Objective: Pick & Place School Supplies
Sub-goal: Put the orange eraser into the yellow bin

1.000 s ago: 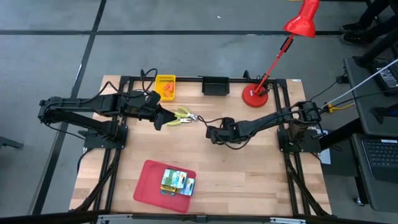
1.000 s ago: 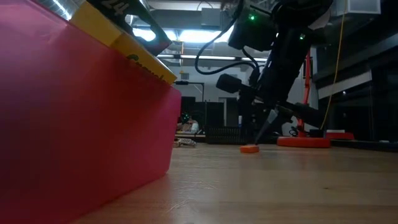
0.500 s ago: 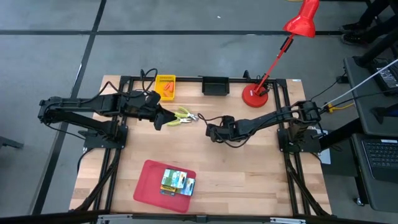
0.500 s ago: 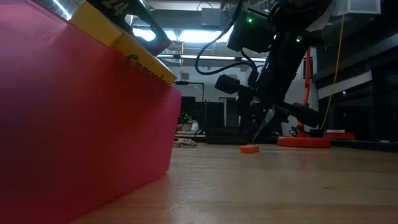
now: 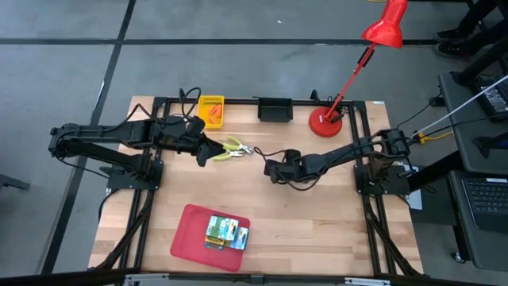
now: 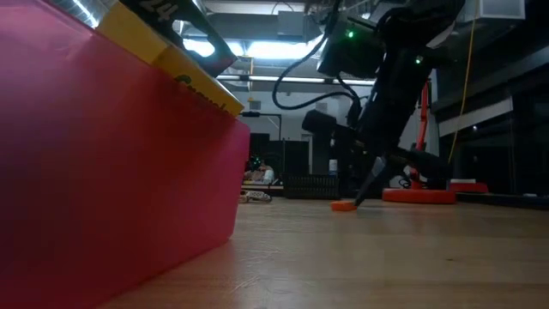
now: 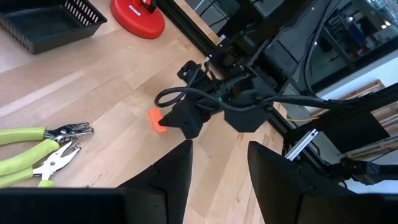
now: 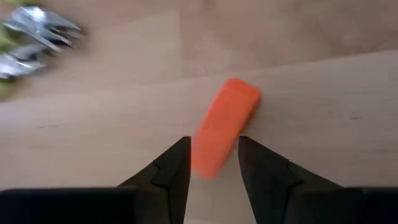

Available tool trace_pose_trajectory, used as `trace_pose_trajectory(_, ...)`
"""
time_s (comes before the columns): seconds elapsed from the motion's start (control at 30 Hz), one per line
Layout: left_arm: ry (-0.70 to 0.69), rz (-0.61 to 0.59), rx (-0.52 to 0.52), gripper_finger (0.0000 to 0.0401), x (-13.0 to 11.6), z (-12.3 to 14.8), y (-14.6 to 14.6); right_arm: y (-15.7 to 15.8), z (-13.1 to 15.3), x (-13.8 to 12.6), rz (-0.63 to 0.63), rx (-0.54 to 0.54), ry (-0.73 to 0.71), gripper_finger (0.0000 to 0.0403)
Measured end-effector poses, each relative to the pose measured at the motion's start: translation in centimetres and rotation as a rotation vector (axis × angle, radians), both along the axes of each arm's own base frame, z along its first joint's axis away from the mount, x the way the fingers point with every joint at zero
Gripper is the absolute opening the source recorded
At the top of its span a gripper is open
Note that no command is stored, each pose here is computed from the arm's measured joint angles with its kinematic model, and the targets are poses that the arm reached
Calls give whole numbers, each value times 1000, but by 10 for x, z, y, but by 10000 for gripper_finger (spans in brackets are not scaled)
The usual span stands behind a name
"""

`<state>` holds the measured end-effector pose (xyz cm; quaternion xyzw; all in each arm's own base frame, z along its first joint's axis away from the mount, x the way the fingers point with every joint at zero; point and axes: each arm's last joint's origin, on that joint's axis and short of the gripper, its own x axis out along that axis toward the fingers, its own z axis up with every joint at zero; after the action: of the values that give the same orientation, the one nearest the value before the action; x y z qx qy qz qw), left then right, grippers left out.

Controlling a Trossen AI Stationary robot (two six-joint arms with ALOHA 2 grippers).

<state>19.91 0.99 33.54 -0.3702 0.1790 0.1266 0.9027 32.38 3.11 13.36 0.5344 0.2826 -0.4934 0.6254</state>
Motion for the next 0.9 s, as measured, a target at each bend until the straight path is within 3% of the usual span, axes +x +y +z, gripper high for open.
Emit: trace_pose_trajectory(0.9,-36,-23,-10,144,1,3,-1,-6,-1,3,-22,-35,-17,136)
